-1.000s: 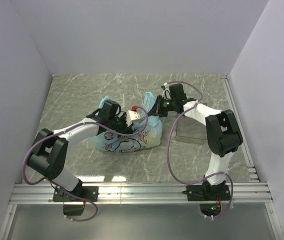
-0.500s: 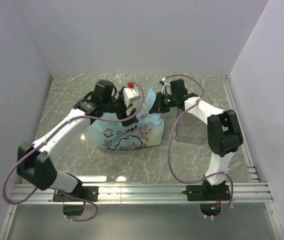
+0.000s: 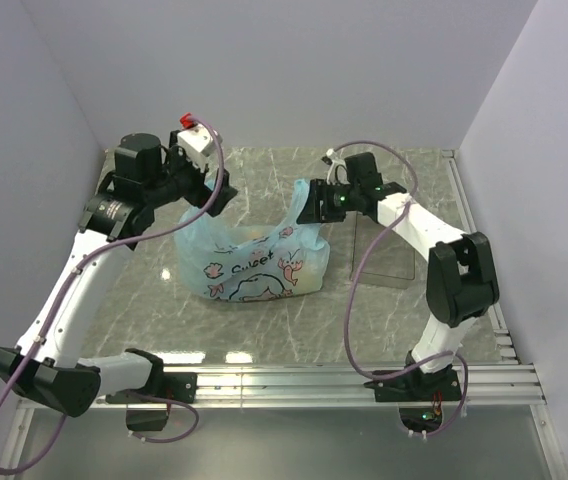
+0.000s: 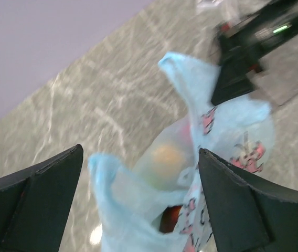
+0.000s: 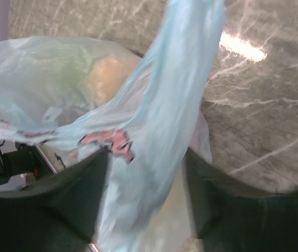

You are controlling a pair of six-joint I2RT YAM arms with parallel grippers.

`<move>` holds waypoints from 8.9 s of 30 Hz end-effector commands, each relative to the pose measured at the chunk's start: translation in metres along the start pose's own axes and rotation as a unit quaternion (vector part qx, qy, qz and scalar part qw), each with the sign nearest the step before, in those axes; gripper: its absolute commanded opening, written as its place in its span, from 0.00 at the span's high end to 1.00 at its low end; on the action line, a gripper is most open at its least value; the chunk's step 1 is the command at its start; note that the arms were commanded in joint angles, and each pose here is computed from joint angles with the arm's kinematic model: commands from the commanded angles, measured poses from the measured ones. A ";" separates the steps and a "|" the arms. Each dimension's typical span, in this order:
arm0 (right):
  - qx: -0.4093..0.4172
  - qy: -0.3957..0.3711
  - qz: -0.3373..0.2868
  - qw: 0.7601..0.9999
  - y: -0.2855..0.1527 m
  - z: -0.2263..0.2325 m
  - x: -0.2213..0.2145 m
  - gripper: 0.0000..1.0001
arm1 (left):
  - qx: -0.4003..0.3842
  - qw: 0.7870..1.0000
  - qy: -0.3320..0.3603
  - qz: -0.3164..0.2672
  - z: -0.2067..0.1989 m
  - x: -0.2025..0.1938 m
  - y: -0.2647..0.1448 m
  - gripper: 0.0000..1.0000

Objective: Place the fake fruits into the plastic bag and tie a complex knot

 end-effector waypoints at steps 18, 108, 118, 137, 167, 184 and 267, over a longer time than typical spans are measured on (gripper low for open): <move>0.056 -0.223 -0.155 0.961 -0.091 0.123 0.061 0.09 | 0.008 0.991 -0.072 0.112 0.041 -0.037 0.023 0.22; 0.242 -0.132 -0.001 0.961 0.124 0.165 -0.087 1.00 | -0.119 0.974 -0.190 0.040 0.001 -0.149 -0.050 0.01; 0.234 -0.118 0.006 0.965 0.130 0.166 -0.078 1.00 | -0.165 0.979 -0.116 0.016 -0.007 -0.171 -0.028 0.01; 0.205 -0.188 -0.012 0.961 0.087 0.175 -0.061 0.51 | -0.172 0.972 -0.157 0.005 0.004 -0.172 0.017 0.99; 0.085 0.089 0.023 0.992 -0.019 0.017 -0.024 0.08 | -0.191 0.975 -0.114 -0.005 -0.004 -0.159 0.011 0.99; 0.186 -0.176 0.010 0.966 -0.007 0.082 -0.001 1.00 | -0.343 0.939 0.019 -0.016 -0.052 -0.138 0.008 0.99; 0.306 -0.393 -0.007 0.867 -0.005 0.136 -0.023 1.00 | -0.244 0.941 -0.231 0.040 0.026 -0.096 0.049 0.68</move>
Point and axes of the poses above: each gripper's point midway between its finger pads, its own y axis out along the fingers, its own z axis along the line the jaws close on, x = y × z, the point moved 4 cm from there along -y, back along the fingers, and after that the axes turned 3 degrees about y, right-handed, at the moved point
